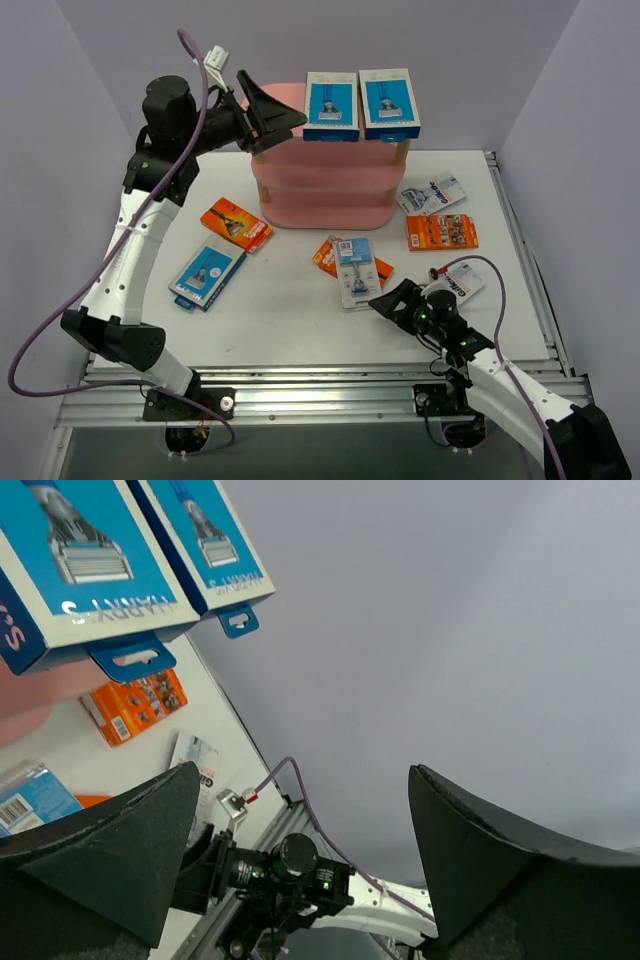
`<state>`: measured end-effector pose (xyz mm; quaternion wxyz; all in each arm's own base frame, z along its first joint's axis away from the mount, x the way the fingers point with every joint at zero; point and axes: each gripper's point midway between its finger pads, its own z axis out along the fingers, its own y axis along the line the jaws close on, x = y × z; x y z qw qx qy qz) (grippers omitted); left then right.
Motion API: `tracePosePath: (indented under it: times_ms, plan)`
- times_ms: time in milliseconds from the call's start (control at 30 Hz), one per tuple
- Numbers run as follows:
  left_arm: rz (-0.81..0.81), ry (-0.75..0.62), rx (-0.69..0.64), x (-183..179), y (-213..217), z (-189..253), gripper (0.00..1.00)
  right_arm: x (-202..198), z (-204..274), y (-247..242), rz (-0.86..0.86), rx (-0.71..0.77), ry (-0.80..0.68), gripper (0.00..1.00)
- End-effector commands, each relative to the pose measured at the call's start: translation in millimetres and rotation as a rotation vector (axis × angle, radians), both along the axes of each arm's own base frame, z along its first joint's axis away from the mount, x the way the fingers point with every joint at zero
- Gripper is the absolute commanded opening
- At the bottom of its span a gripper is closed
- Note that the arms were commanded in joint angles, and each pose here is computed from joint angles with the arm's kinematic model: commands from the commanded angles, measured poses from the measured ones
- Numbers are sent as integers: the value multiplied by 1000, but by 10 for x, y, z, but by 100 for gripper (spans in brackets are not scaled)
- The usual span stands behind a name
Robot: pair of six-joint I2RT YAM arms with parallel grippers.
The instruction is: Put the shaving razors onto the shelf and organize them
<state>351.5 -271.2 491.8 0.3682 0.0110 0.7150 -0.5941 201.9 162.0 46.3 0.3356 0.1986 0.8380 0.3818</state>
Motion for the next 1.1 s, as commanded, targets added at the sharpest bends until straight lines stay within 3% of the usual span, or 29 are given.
tracePosePath:
  times_ms: [0, 400, 1067]
  plan:
    - [61, -86, 17, 91, 142, 140, 94, 6, 0, 15, 18, 2, -15, 73]
    - [295, -99, 143, 675, 336, -73, 94, 6, -6, -4, 25, -18, -19, 74]
    - [222, -36, 154, 982, 77, -472, 94, 6, -50, -27, 17, -26, -9, 74]
